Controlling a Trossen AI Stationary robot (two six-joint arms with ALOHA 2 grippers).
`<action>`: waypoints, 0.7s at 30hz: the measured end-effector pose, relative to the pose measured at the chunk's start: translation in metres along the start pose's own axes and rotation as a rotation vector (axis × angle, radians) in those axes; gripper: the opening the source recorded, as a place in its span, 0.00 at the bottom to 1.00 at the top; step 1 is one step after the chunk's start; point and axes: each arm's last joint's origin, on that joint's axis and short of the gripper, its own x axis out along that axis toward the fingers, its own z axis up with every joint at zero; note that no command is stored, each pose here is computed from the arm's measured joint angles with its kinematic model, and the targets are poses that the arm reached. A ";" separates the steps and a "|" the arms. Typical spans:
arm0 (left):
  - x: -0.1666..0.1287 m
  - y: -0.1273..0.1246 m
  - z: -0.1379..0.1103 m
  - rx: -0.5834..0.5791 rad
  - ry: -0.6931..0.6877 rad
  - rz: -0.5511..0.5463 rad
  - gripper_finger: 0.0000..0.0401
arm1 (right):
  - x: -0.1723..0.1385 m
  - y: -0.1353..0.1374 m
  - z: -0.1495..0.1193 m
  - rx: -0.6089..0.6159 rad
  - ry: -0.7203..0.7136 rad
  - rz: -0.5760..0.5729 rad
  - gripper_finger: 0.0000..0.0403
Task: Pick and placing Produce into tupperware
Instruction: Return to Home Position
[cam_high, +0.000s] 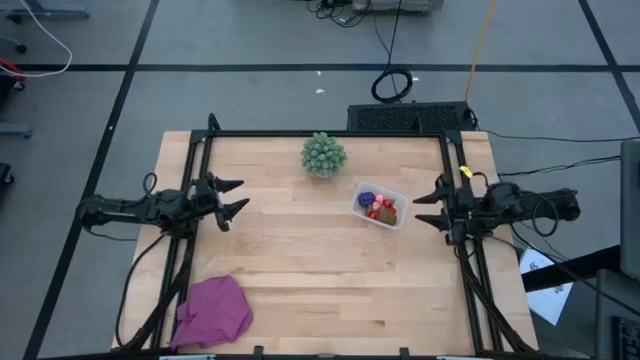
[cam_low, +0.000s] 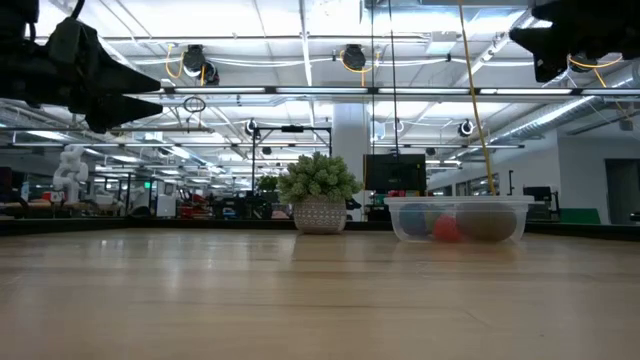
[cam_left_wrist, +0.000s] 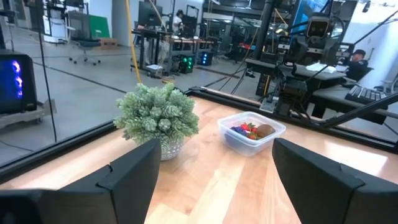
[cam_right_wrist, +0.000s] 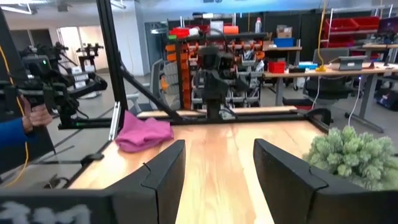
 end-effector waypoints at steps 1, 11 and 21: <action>0.000 0.000 0.000 0.000 0.001 -0.002 0.78 | 0.001 0.000 -0.003 -0.001 0.007 -0.001 0.45; 0.000 0.000 0.000 -0.014 0.002 -0.002 0.78 | 0.013 -0.001 -0.043 -0.011 0.027 -0.002 0.45; 0.004 -0.001 -0.006 -0.001 0.065 0.012 0.78 | 0.014 -0.010 -0.050 -0.061 0.075 -0.091 0.45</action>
